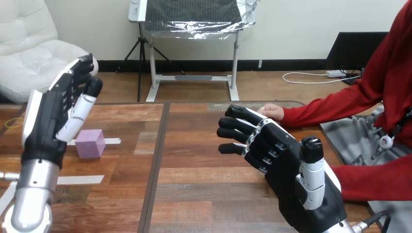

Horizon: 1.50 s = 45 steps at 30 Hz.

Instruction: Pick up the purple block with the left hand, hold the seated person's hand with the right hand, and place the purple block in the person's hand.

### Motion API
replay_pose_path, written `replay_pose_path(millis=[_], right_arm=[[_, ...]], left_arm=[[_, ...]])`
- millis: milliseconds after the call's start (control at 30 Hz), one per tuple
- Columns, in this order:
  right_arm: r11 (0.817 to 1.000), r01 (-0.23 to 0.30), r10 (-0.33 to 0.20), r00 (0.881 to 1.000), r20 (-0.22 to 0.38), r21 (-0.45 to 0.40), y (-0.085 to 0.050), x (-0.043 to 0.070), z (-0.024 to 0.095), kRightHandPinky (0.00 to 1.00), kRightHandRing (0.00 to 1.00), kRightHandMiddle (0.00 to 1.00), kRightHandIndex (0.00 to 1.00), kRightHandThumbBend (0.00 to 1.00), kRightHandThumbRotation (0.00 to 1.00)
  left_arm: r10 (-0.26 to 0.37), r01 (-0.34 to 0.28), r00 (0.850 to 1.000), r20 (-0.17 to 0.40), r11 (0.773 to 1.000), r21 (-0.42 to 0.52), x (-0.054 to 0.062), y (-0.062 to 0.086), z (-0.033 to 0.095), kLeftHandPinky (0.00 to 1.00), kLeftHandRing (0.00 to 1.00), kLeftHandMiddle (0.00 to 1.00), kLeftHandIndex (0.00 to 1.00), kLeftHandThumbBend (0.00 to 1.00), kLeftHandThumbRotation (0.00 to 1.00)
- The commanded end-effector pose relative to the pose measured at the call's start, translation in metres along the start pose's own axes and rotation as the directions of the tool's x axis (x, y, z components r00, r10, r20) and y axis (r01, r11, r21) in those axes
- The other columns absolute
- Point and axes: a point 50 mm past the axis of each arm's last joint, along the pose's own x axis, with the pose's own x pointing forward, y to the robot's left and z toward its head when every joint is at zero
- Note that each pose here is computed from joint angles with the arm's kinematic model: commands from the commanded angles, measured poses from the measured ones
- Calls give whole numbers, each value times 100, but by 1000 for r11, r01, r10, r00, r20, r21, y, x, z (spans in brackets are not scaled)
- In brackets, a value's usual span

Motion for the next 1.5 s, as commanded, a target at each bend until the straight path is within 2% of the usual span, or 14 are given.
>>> replay_pose_path(millis=[0,133,333,533,667,867,1033,1233,1333,1467], right_arm=[[999,-32,36,995,93,-41,-4,17,16,73,81,80,82,90,100],[999,-33,37,995,94,-41,-4,17,16,73,81,80,81,90,100],[998,-33,38,995,95,-49,-5,17,17,73,81,80,81,90,100],[998,-34,40,995,97,-55,-6,17,18,72,80,79,81,90,100],[998,-32,37,995,98,-55,-7,17,18,71,79,78,80,90,100],[998,-31,36,995,95,-54,-8,16,19,70,79,78,80,90,100],[998,-31,36,995,92,-52,-8,16,19,70,79,78,80,91,100],[998,-38,43,994,96,-45,-8,16,19,70,79,78,80,92,100],[998,-46,51,993,102,-48,-8,17,20,70,79,78,80,92,100],[997,-54,59,993,106,-50,-8,17,20,70,79,78,80,91,100]], left_arm=[[-8,4,997,71,998,60,35,6,18,83,86,86,85,60,82],[-26,20,999,47,992,128,40,7,16,81,86,86,85,61,82],[-55,58,998,-22,977,205,48,7,10,81,87,89,87,63,81],[-85,105,993,-79,951,290,56,7,5,81,89,90,89,63,76],[-110,148,987,-117,909,390,60,7,3,81,89,91,90,60,73],[-136,201,977,-166,851,485,66,6,-1,81,89,92,90,59,71],[-149,231,969,-196,821,521,70,5,-4,84,89,92,90,61,66],[-168,283,954,-248,776,563,75,4,-8,89,90,93,91,62,64],[-173,313,944,-282,742,593,77,3,-10,90,90,93,91,63,64],[-178,340,934,-309,708,619,80,2,-12,92,92,94,92,63,66]])
